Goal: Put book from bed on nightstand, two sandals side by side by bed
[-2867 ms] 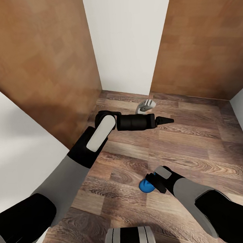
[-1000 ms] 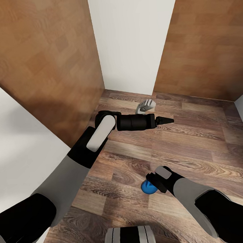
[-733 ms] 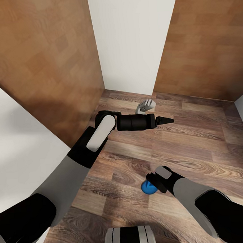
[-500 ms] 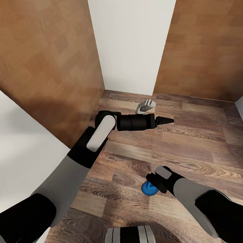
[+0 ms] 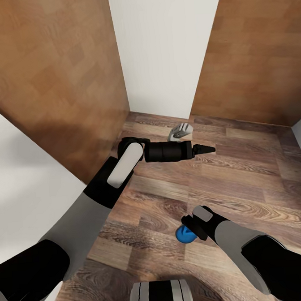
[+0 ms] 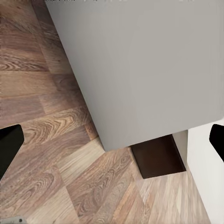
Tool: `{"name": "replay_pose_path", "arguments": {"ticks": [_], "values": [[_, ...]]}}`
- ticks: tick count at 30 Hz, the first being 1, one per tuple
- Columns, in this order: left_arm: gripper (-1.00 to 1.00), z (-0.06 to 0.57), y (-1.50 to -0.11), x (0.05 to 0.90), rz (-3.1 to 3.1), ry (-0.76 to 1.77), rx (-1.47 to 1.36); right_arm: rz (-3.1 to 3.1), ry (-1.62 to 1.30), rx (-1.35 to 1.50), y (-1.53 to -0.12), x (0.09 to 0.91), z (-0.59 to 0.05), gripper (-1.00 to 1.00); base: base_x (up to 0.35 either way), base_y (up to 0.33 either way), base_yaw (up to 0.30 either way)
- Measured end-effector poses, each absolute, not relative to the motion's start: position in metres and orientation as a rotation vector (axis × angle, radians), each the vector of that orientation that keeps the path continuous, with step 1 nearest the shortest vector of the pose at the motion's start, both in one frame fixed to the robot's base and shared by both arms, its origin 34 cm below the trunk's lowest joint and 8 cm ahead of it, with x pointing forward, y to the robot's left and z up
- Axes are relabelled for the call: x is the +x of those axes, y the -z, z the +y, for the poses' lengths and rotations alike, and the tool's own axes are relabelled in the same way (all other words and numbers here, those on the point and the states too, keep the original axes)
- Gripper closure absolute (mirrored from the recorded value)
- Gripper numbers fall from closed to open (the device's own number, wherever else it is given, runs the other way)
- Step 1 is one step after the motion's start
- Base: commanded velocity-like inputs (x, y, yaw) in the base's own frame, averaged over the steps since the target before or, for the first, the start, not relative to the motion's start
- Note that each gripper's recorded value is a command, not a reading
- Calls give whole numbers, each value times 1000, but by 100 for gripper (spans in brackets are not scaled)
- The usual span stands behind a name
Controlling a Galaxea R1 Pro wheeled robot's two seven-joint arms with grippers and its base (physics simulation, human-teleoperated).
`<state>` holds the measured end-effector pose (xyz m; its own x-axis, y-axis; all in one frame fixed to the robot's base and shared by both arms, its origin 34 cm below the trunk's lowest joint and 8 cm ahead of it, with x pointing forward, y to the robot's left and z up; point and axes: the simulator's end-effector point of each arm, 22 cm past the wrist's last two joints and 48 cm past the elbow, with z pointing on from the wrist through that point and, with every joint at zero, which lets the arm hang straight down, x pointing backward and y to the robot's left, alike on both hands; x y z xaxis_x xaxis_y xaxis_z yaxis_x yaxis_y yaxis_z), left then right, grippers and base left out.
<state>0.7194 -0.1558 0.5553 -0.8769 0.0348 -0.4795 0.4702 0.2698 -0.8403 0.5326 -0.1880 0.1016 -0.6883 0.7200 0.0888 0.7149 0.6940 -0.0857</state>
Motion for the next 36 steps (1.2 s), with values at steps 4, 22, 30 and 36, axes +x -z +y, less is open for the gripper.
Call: {"name": "replay_pose_path", "arguments": {"ticks": [4, 22, 30, 36], "values": [[-100, -156, -555, 720, 2181, 1637, 458, -2775, -96, -1181, -102, 529, -191, -100, 153, 40, 0], [-100, -156, -555, 720, 2182, 1636, 458, -2770, -110, -1180, -102, 528, -193, -100, 27, 7, 0], [-100, -156, -555, 720, 2182, 1637, 458, -2769, -110, -1181, -102, 528, -193, -100, 1, 0, 0], [-100, -156, -555, 720, 2182, 1636, 458, -2769, -111, -1181, -102, 527, -193, -100, 0, 0, 0]]}}
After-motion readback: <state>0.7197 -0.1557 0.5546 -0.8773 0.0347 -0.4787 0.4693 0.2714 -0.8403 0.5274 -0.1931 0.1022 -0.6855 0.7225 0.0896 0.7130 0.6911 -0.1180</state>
